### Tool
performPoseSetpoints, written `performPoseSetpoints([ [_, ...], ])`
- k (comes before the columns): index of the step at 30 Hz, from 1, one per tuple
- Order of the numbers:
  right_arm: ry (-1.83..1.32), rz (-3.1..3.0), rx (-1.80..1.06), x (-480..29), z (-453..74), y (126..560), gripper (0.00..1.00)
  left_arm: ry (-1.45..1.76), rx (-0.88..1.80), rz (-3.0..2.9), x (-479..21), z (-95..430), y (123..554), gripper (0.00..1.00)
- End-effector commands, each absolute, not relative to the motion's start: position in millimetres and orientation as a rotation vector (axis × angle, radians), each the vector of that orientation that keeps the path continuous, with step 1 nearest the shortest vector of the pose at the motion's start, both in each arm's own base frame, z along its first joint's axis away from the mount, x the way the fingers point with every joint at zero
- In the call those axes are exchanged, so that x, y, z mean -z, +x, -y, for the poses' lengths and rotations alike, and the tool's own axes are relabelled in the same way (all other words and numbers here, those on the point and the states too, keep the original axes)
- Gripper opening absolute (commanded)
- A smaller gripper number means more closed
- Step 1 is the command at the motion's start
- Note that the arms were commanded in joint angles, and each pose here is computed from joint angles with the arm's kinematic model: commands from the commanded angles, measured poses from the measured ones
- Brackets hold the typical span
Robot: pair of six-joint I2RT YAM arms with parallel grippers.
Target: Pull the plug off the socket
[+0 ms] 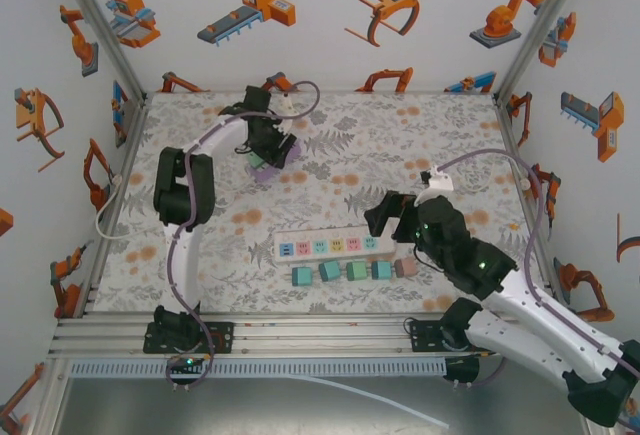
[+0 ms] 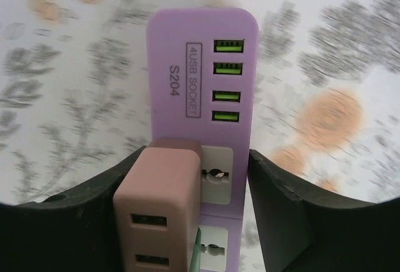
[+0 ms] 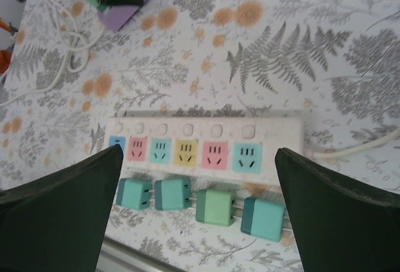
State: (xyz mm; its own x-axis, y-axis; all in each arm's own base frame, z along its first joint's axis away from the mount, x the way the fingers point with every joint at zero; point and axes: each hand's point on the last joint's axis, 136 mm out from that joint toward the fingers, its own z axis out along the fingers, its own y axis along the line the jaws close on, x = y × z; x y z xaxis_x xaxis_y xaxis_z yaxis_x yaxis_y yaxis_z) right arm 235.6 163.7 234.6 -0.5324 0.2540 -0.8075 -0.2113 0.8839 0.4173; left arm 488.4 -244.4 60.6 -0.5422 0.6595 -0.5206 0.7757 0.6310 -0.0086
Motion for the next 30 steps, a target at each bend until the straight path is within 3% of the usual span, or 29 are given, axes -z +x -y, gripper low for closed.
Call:
performPoseSetpoints([
  [1, -0.035, -2.015, -0.449, -249.9, -159.7, 253.3, 0.99, 1.28, 0.454, -2.162, -121.7, 295.5, 449.6, 0.51],
  [7, -0.058, -2.07, -0.436, -242.8, -164.5, 260.8, 0.99, 1.515, 0.403, -2.026, -127.9, 343.7, 396.8, 0.51],
  [14, 0.008, -2.024, -0.419, -244.1, -130.1, 237.0, 0.99, 1.733, 0.405, -1.943, -102.0, 384.6, 349.7, 0.51],
  [24, -0.074, -2.011, -0.313, -247.1, -97.9, 210.3, 0.99, 1.813, 0.305, -1.975, -54.4, 389.6, 328.1, 0.53],
  [30, -0.103, -2.038, -0.299, -236.5, -106.4, 217.0, 1.0, 1.808, 0.299, -1.998, -43.7, 383.8, 321.5, 0.6],
])
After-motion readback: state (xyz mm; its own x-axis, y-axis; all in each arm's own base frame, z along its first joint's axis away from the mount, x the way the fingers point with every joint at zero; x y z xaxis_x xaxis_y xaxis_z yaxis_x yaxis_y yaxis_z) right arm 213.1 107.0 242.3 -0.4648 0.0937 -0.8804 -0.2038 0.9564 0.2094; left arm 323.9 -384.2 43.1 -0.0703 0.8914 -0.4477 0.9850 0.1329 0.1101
